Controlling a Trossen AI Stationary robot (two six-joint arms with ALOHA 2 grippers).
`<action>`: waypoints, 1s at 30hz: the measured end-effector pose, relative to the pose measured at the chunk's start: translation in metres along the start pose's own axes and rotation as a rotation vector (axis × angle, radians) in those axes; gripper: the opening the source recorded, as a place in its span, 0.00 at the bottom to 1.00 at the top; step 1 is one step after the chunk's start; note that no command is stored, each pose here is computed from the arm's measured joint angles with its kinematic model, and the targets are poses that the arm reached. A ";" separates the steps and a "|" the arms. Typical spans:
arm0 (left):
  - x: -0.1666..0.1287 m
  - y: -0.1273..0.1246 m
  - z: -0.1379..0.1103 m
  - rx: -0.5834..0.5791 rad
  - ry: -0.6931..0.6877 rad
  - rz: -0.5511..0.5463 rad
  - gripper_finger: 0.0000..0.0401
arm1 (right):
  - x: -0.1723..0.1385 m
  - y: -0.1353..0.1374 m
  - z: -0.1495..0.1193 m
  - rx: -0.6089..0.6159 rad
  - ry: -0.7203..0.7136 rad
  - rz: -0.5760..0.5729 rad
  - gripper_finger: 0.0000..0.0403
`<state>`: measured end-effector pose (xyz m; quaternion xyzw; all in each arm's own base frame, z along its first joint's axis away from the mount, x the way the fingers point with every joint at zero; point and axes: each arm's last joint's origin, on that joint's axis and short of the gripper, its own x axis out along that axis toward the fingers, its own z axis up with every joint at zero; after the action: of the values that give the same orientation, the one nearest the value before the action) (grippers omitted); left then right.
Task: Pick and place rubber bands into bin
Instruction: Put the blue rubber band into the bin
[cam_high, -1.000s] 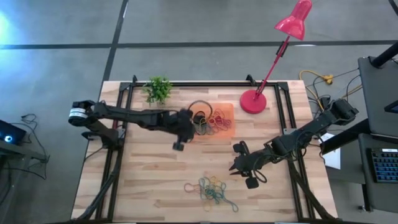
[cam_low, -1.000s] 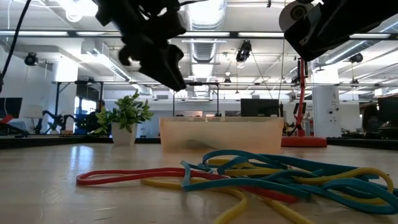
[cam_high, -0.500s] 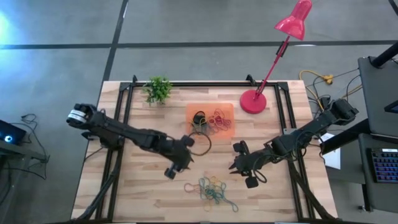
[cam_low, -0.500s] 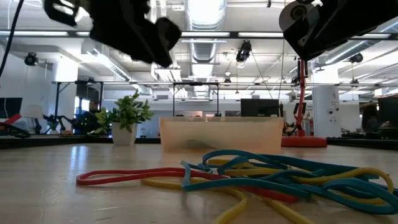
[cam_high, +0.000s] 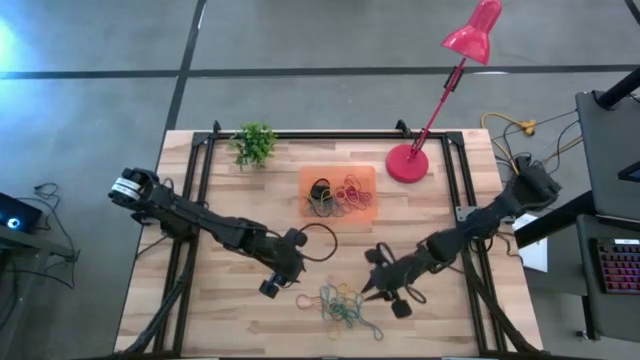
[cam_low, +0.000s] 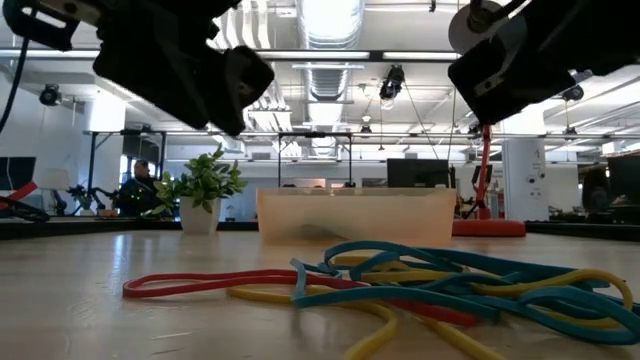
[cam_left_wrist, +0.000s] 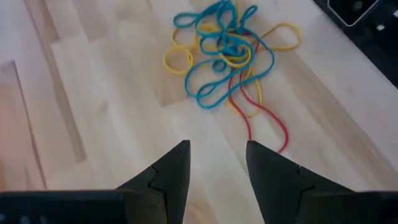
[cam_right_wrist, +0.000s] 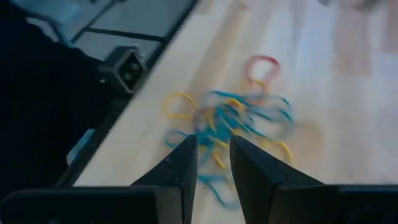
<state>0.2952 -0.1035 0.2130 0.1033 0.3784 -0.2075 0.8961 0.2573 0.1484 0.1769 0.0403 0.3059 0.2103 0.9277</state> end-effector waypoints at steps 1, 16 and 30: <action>0.001 0.000 -0.002 -0.007 0.000 0.001 0.35 | 0.007 0.002 -0.002 -0.029 -0.015 0.011 0.22; 0.000 -0.001 -0.014 -0.019 0.013 0.004 0.35 | 0.072 -0.007 -0.033 -0.093 0.072 -0.117 0.28; -0.001 -0.001 -0.015 -0.019 0.001 0.008 0.35 | 0.073 -0.009 -0.036 -0.060 0.083 -0.169 0.24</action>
<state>0.2844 -0.0993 0.2029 0.0964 0.3802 -0.2005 0.8977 0.2927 0.1688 0.1060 -0.0220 0.3398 0.1418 0.9295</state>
